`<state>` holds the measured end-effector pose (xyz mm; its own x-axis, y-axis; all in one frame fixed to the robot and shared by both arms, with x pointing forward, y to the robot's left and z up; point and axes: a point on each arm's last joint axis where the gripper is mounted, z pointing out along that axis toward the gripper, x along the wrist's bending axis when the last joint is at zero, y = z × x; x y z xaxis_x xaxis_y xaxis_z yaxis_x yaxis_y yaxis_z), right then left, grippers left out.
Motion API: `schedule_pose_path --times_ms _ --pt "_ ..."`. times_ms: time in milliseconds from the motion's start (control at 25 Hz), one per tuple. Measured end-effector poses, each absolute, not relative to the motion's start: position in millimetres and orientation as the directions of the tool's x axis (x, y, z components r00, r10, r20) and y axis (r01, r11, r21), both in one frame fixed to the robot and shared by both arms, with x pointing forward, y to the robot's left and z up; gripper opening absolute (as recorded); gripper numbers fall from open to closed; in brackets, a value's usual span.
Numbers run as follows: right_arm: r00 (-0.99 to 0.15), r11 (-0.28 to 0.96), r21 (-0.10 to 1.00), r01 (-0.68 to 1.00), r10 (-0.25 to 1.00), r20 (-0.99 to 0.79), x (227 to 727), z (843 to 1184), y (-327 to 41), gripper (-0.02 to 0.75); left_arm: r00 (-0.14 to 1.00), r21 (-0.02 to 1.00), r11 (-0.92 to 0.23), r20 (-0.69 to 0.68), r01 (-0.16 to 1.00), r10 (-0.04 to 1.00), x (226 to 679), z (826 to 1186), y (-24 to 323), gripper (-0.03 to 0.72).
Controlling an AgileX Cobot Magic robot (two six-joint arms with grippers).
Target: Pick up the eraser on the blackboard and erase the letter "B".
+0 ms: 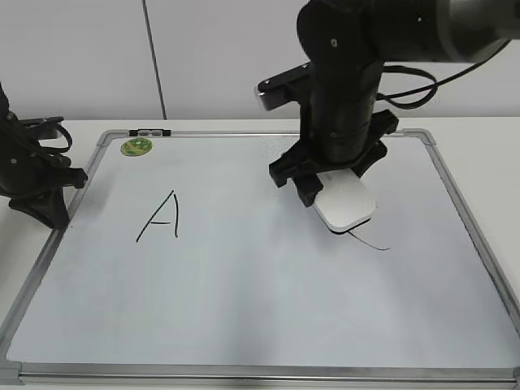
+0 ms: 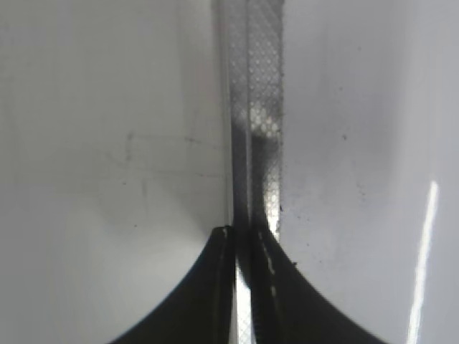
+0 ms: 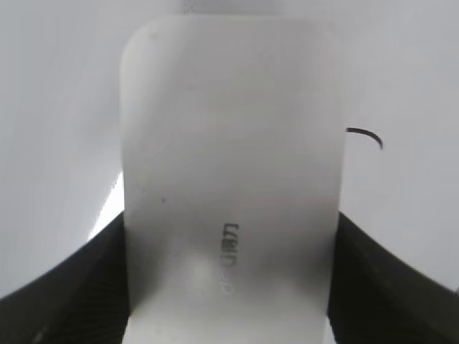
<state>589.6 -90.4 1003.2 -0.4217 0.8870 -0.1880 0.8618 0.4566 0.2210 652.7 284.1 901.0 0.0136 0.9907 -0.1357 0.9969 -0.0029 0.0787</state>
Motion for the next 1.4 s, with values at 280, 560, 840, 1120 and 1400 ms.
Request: schedule_pose_path --times_ms 280,560,840,1120,1400 --pt "-0.312 0.352 0.220 0.910 0.929 -0.197 601 1026 -140 0.543 0.014 0.080 -0.003 -0.136 0.997 0.991 653 901 284 0.017" --pt "-0.178 0.216 0.205 0.955 0.966 -0.190 621 1029 -207 0.543 0.014 0.080 -0.003 -0.136 0.997 0.991 653 901 284 0.017" --pt "-0.077 0.093 0.180 0.979 0.993 -0.094 623 1004 -254 0.543 0.014 0.080 -0.003 -0.136 0.997 0.991 653 901 284 0.017" --pt "-0.057 0.064 0.200 0.978 0.998 -0.041 623 982 -266 0.543 0.014 0.080 -0.003 -0.136 0.997 0.991 653 901 284 0.017" --pt "-0.059 0.065 0.180 0.981 0.998 -0.034 633 954 -265 0.543 0.014 0.081 -0.003 -0.135 0.997 0.991 653 901 284 0.017"
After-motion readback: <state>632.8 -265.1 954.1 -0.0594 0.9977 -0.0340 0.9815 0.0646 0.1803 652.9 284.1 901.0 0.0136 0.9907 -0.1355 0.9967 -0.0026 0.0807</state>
